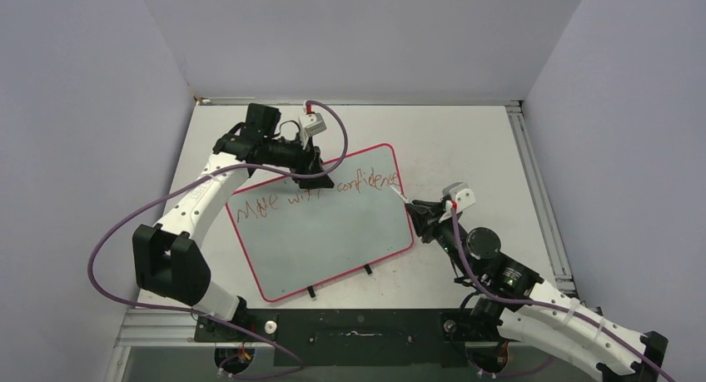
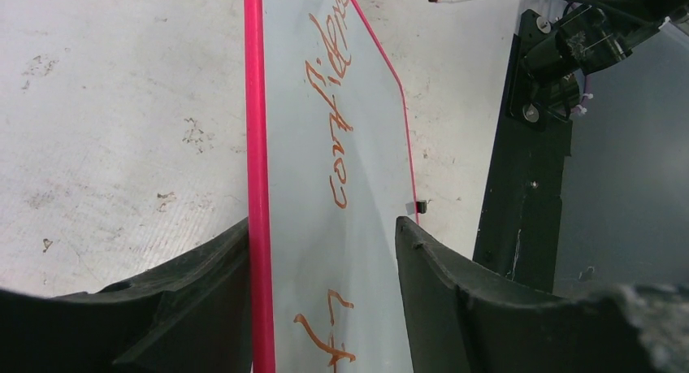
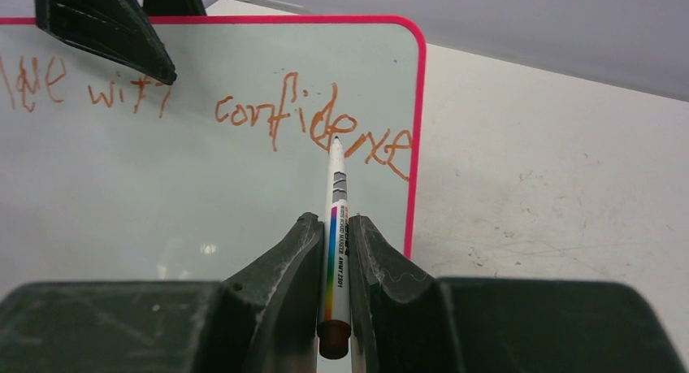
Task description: Write a sentence on the whiteboard
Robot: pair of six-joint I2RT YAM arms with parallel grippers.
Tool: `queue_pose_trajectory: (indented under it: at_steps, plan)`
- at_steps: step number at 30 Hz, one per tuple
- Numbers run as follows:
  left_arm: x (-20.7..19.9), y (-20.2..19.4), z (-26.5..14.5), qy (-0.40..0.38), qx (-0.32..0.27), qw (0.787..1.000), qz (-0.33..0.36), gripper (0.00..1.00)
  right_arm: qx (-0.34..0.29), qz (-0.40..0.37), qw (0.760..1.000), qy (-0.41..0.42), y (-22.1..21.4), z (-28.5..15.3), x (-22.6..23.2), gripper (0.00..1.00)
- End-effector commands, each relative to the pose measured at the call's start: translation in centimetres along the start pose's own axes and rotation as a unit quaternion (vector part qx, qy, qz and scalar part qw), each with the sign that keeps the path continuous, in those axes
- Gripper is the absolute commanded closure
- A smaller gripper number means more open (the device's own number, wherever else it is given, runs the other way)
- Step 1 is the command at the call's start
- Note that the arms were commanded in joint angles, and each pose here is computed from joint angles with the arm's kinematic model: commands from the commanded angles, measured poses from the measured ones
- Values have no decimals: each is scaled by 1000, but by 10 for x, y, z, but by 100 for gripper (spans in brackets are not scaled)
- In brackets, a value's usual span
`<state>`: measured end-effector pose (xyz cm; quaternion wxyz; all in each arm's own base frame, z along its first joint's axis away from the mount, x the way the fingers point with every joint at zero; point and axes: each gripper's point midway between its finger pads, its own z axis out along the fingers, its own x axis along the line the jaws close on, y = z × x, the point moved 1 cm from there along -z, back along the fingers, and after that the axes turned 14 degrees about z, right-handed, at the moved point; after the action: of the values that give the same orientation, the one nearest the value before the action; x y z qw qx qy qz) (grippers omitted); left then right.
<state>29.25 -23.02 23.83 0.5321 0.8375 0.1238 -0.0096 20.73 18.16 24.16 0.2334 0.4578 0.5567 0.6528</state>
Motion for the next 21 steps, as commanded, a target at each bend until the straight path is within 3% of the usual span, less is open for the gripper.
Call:
queue_pose_trajectory:
  at_steps: [1,9,21]
  plan:
    - [-3,12,-9,11,-16,1000,21,44,-4,12,997,73,18,1,34,95]
    - [0,13,-11,25,-15,999,22,44,31,24,987,156,-19,9,90,95]
    - [6,16,-12,49,-21,998,25,36,47,-27,980,190,-68,33,170,95]
